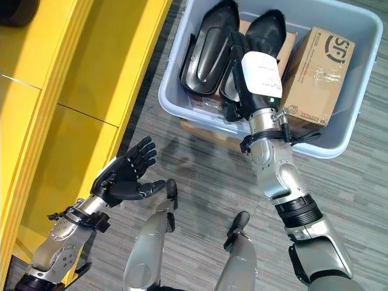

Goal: Move parts from the plastic box to the shelf.

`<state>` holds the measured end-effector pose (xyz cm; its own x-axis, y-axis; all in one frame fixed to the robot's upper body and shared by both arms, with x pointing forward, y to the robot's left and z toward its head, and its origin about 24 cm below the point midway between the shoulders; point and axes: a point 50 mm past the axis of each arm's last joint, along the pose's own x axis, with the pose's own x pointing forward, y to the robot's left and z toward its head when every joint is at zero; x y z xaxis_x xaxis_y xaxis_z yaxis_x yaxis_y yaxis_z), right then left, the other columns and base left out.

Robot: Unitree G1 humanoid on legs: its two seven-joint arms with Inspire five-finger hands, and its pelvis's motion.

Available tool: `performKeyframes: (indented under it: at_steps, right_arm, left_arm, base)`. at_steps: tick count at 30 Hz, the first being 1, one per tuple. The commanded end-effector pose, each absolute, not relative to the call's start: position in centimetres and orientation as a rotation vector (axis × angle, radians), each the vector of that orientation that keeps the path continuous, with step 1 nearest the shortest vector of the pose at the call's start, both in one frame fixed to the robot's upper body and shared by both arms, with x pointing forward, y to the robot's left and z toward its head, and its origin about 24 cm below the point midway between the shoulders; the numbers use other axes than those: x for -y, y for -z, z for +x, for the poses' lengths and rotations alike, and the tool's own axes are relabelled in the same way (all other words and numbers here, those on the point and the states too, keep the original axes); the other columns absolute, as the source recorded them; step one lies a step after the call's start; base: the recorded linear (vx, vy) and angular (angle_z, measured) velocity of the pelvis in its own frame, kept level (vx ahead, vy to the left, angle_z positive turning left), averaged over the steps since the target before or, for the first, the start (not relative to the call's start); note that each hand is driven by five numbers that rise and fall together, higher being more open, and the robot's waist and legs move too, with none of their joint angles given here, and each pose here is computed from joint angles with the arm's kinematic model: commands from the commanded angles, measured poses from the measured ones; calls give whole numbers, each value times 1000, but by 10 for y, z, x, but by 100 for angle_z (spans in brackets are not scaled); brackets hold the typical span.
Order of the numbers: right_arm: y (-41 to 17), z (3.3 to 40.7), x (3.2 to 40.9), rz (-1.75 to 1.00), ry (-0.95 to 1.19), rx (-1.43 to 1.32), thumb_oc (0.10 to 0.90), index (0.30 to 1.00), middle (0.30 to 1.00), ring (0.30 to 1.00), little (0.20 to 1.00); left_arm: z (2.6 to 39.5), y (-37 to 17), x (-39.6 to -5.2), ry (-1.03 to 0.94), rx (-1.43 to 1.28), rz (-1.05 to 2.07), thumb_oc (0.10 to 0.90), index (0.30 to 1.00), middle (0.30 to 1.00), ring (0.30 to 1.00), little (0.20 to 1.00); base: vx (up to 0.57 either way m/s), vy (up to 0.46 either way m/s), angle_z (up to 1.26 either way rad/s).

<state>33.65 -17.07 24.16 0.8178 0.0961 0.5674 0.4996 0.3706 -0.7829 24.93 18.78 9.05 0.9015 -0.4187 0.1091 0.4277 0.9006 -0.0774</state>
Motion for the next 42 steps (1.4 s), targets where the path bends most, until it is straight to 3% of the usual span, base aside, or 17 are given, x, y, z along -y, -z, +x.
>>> performKeyframes:
  at_steps: [1, 5, 22, 33, 42]
  right_arm:
    - [-314, 316, 158, -1187, 482, 920, 900, 1000, 1000, 1000, 1000]
    - [-317, 316, 165, -1129, 617, 944, 900, 1000, 1000, 1000, 1000]
    - [-351, 324, 174, -1203, 775, 995, 900, 1000, 1000, 1000, 1000]
    - [-361, 337, 171, -1320, 765, 911, 900, 1000, 1000, 1000, 1000]
    - [-356, 349, 167, -1266, 704, 843, 900, 1000, 1000, 1000, 1000]
  left_arm:
    - [240, -138, -172, 505, 341, -99, 900, 1000, 1000, 1000, 1000]
    - [242, -138, -169, 517, 335, -97, 900, 1000, 1000, 1000, 1000]
    - [248, -138, -157, 532, 369, -132, 900, 1000, 1000, 1000, 1000]
    - [248, -133, -153, 543, 356, -146, 900, 1000, 1000, 1000, 1000]
    - [250, -133, -151, 546, 351, -136, 900, 1000, 1000, 1000, 1000]
  base:
    - [-4, 39, -3]
    - [-8, 49, 0]
    - [-1, 37, -2]
    - [-5, 0, 2]
    - [0, -3, 5]
